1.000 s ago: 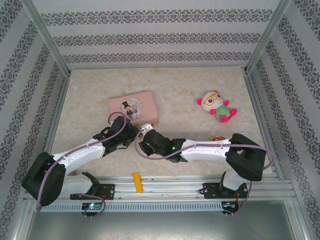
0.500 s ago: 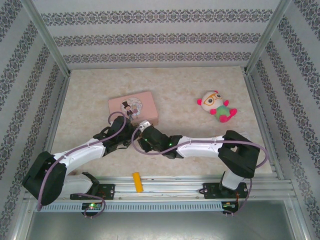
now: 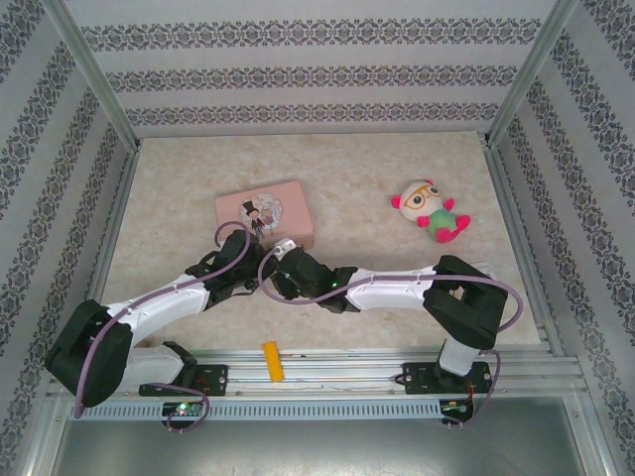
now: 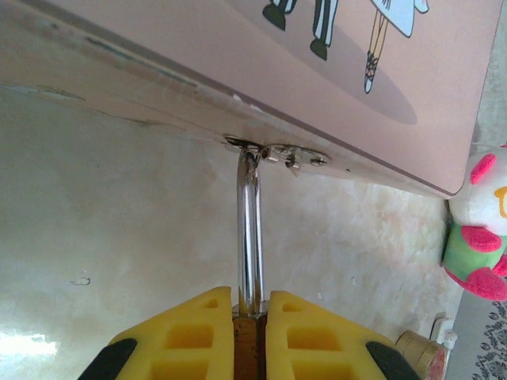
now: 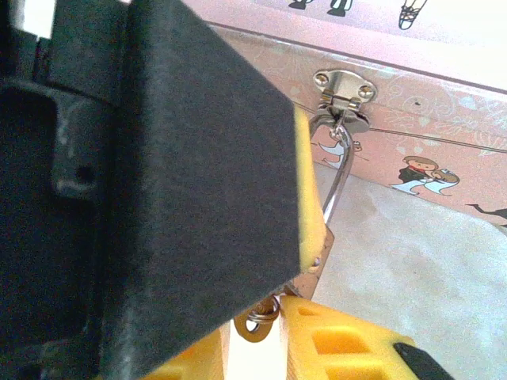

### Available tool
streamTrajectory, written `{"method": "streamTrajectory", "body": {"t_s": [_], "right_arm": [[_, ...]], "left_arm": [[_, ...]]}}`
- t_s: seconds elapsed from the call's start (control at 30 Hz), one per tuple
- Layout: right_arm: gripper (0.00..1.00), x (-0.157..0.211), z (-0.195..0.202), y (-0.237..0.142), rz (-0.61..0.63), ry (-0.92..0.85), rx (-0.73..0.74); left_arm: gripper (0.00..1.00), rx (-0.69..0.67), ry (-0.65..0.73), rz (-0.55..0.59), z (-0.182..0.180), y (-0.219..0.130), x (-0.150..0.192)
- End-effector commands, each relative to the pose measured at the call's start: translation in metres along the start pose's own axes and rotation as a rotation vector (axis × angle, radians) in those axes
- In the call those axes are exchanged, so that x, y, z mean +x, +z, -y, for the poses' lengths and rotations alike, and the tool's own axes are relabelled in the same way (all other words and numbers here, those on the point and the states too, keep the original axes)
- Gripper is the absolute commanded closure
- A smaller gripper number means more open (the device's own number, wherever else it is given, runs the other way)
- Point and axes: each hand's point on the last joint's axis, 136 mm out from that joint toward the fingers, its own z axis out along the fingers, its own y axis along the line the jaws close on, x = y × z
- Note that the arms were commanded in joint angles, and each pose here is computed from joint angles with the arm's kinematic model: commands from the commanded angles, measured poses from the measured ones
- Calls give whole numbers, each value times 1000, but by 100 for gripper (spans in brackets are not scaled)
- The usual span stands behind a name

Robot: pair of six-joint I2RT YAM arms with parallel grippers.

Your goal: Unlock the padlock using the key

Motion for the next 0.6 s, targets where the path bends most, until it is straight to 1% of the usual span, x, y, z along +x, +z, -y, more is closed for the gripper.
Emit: {"method": "streamTrajectory", "body": {"t_s": [0.0, 0.17, 0.23, 0.4, 0.57], "right_arm": [[81, -16, 3, 6, 49, 52, -10], [88, -19, 12, 11, 64, 126, -23], [89, -20, 13, 12, 73, 152, -41], [96, -21, 14, 11, 87, 205, -77], [99, -21, 15, 10, 99, 282, -131]], "left_arm": [[100, 84, -10, -14, 25, -2, -3], [100, 87, -2, -24, 25, -2, -1], [100, 89, -1, -25, 25, -2, -1], [100, 95, -2, -31, 25, 1, 0], [100, 100, 0, -36, 26, 2, 1]]}}
